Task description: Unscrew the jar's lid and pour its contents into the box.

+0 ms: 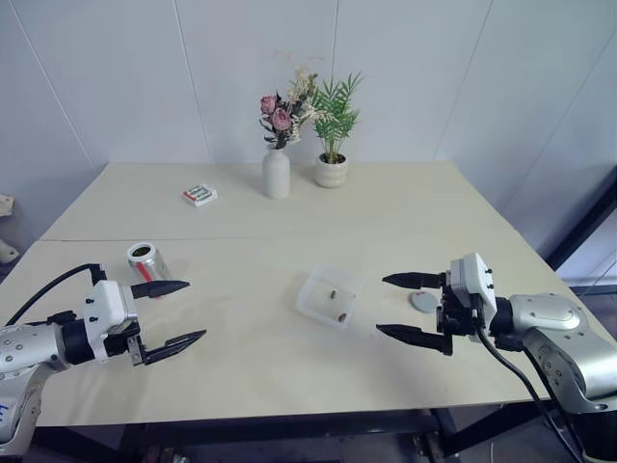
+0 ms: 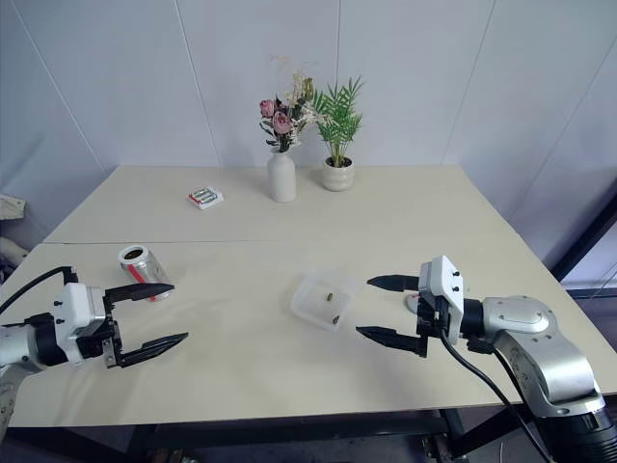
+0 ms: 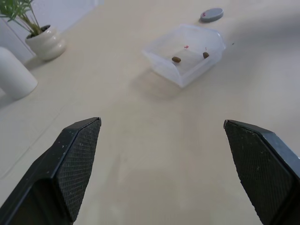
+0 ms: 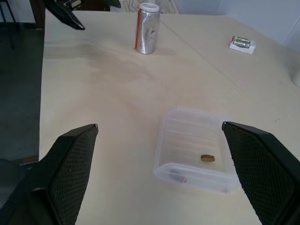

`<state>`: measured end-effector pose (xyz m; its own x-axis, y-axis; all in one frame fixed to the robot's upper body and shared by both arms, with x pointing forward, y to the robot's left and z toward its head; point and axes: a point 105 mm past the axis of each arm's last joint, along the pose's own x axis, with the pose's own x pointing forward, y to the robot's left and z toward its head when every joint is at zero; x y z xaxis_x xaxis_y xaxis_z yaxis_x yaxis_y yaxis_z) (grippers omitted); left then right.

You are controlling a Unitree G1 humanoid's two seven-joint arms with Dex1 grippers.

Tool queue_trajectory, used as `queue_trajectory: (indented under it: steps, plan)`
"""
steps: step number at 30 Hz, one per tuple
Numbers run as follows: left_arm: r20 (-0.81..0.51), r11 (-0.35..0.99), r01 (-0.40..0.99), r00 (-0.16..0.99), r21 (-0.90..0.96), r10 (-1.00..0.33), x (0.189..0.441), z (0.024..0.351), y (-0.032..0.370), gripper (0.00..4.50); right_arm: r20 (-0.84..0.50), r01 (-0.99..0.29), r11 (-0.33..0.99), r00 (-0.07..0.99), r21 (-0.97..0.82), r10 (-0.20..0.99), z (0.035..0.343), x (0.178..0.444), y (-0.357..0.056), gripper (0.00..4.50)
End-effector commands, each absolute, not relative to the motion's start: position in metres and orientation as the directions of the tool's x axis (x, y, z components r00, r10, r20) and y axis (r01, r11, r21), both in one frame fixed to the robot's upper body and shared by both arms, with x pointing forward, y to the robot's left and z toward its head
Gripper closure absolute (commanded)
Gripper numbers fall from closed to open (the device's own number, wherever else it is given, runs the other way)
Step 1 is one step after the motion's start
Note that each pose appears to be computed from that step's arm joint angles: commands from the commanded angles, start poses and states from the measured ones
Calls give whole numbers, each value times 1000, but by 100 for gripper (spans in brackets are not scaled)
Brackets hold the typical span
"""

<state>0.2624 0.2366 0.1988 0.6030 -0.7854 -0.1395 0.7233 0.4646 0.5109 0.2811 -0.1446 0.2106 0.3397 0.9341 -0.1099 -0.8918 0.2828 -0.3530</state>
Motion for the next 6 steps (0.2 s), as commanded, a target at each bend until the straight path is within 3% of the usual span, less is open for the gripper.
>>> queue_trajectory:
  steps: [1, 6]
  plan:
    - [-130, 467, 738, 590, 487, -797, 255, 191, 234, 2, -94, -874, 292, 353, -387, 931, 220, 271, -146, 0]
    - [-97, 509, 718, 618, 475, -780, 259, 194, 233, 2, -87, -865, 317, 377, -390, 922, 222, 274, -151, 0]
